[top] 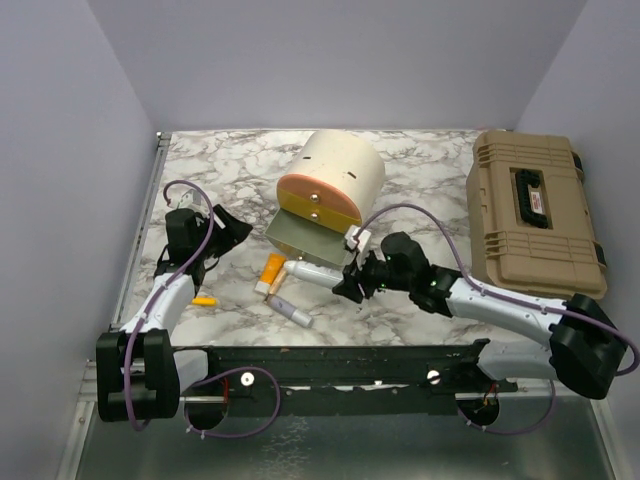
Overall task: Organize the makeup
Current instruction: Place the makeup in the drawer.
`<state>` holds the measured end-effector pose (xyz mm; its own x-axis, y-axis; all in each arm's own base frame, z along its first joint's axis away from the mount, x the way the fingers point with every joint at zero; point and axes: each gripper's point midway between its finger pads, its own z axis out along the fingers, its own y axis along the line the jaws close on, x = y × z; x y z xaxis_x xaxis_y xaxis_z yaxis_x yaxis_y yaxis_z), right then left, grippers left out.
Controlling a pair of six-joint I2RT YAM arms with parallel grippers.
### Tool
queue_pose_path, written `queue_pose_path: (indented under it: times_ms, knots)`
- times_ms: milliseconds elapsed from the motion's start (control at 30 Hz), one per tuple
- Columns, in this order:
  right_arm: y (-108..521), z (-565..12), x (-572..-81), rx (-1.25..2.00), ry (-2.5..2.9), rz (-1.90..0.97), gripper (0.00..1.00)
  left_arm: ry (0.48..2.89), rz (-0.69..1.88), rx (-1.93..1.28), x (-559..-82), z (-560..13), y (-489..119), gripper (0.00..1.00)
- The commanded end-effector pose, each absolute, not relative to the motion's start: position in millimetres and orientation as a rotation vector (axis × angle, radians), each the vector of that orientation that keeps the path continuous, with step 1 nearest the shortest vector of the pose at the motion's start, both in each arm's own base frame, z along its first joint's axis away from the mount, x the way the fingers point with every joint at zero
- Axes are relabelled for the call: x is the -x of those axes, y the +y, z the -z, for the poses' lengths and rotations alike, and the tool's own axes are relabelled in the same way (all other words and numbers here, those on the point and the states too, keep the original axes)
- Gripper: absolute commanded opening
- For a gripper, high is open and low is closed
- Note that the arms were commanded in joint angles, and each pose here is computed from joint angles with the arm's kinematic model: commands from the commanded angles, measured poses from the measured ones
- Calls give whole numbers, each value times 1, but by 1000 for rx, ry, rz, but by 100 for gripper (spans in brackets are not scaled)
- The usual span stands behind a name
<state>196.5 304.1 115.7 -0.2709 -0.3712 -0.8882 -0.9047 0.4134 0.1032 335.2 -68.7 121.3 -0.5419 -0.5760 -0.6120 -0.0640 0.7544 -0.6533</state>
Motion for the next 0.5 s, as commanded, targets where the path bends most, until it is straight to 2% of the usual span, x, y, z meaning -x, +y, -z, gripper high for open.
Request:
queue_pose_path:
  times_ms: [0,167,333,467]
  knots:
    - [317,-168,-226,864,1857,-790,1,2073,693,496,-333,-113,-65,68]
    - [325,-175,-278,663,1965,-609,1,2087,707,564,-324,-102,-67,69]
    - [345,-138,-300,725,2099,-516,1,2105,689,633,-313,-95,-66,69]
    - [349,-120,-307,772,2125,-473,7,2101,683,681,-309,-89,-64,69]
